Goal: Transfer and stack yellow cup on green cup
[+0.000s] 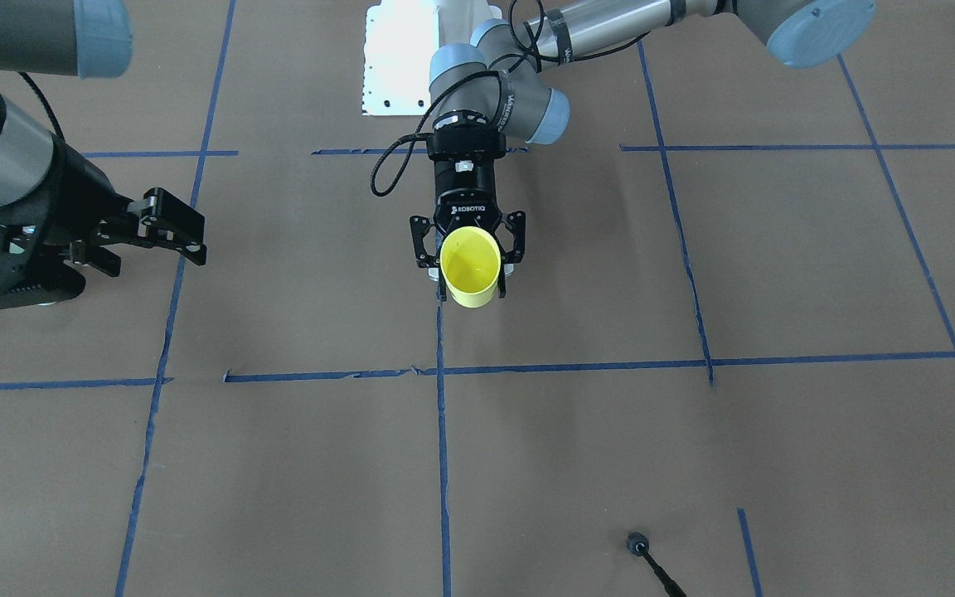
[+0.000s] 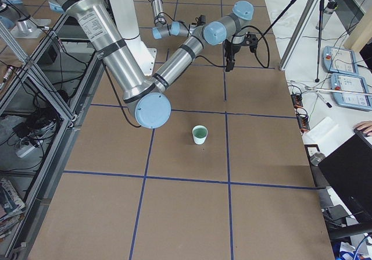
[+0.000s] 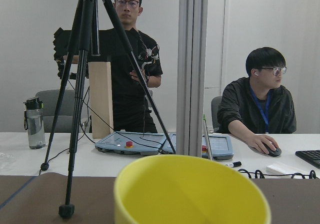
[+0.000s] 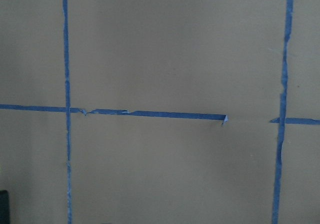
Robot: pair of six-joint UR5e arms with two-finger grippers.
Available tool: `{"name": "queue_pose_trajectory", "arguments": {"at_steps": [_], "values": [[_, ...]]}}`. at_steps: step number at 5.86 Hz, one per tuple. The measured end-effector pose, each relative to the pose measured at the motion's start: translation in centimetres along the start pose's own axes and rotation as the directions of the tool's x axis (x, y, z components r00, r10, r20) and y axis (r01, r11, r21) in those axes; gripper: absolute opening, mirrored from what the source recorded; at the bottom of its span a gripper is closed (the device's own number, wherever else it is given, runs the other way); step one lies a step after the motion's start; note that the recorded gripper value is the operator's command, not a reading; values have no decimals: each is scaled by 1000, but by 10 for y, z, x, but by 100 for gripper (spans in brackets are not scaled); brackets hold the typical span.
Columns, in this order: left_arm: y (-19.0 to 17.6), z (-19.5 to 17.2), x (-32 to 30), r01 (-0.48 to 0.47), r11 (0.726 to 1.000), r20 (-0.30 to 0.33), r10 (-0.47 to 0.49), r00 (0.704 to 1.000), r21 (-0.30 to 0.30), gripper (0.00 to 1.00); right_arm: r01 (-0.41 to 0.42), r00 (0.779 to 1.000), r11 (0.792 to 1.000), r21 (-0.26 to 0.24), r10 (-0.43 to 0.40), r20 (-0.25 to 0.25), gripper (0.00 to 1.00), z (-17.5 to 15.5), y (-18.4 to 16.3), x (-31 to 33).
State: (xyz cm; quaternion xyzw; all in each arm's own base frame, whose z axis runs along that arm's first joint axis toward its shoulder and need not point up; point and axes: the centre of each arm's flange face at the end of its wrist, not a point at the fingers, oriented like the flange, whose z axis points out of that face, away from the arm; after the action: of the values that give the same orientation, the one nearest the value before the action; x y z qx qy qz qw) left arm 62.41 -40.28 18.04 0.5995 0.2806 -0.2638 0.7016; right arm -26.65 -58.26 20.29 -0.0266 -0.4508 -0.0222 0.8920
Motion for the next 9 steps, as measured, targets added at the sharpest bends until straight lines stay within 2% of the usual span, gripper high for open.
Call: {"name": "queue_pose_trajectory", "arguments": {"at_steps": [2, 4, 5, 7, 9], "values": [[18, -22, 13, -18, 1000, -6, 18, 1000, 6, 60, -11, 1000, 997, -75, 9, -25, 100, 6, -26, -92], [25, -35, 23, -22, 1000, -15, 22, 1000, 7, 60, -24, 996, 988, -151, 11, -87, 97, 33, -15, -170], [26, -38, 24, -24, 1000, -17, 24, 1000, 5, 60, -45, 993, 986, -158, 27, -114, 97, 51, 0, -189], [26, -39, 25, -23, 1000, -19, 24, 1000, 4, 60, -43, 991, 989, -141, 24, -135, 97, 77, 16, -201], [25, -38, 25, -22, 1000, -20, 22, 1000, 2, 60, -5, 993, 993, -116, -9, -114, 97, 99, 20, -197]]}}
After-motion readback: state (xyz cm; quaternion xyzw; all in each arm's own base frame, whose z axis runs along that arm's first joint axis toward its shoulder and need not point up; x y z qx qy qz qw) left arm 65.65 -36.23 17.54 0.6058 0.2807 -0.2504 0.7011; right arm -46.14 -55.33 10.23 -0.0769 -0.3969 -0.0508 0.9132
